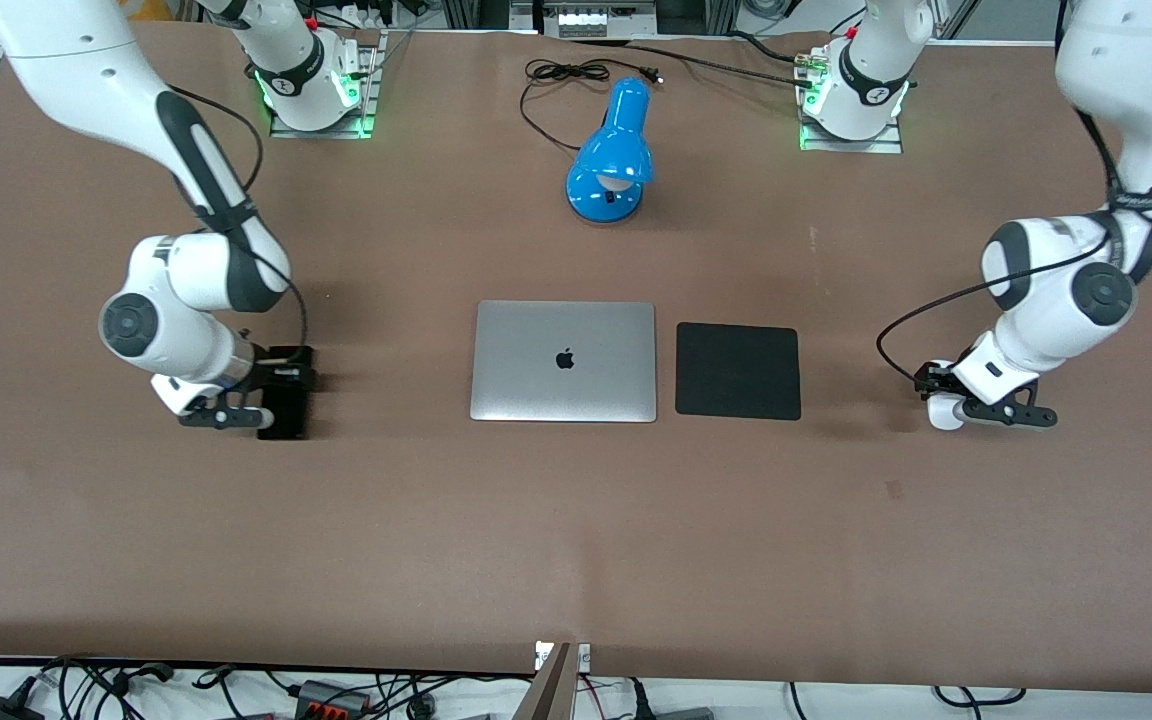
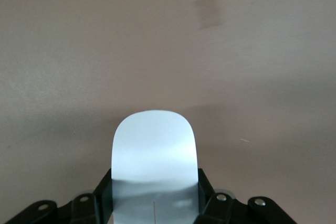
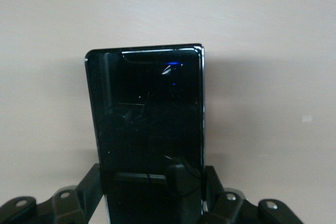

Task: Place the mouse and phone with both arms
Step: 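Carry the phone beside the laptop while the left gripper carries the mouse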

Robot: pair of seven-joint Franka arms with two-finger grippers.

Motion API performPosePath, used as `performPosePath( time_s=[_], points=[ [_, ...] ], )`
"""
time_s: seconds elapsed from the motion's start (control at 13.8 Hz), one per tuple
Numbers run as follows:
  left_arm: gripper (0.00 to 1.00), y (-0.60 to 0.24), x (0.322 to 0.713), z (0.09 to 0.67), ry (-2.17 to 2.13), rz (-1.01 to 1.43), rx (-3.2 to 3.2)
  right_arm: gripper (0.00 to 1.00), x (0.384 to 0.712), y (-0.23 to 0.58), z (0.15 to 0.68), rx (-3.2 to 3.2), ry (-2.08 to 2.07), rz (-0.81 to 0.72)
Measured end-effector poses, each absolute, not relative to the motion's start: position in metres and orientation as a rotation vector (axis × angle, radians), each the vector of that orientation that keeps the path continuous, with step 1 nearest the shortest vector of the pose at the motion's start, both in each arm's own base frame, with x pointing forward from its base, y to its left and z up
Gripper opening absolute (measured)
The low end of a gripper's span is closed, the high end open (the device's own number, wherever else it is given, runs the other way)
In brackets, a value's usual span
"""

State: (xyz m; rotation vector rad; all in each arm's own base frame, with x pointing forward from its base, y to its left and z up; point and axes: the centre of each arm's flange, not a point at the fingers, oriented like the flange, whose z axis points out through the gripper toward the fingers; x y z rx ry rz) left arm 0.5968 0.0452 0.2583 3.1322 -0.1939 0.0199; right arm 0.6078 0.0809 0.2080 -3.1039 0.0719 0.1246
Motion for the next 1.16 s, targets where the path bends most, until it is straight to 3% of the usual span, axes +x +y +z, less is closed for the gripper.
performPosePath(
  time_s=[0.22,0.44,0.8,1.16],
  points=[
    [0.62,-0.014,0.616,0.336,-0.151,-0.141,3.109,0.80,0.601,0.168,0.221,-3.110,0.118,0.117],
    [0.62,-0.097,0.610,0.357,-0.068,-0.224,3.097,0.80,0.587,0.205,0.209,-3.120,0.067,0.149],
    [0.62,-0.221,0.571,0.281,-0.018,-0.242,3.152,0.80,0.581,0.217,0.182,-3.123,0.047,0.156],
    [0.62,-0.245,0.545,0.196,0.017,-0.055,3.271,0.80,0.578,0.226,0.171,-3.123,0.025,0.150]
  ],
)
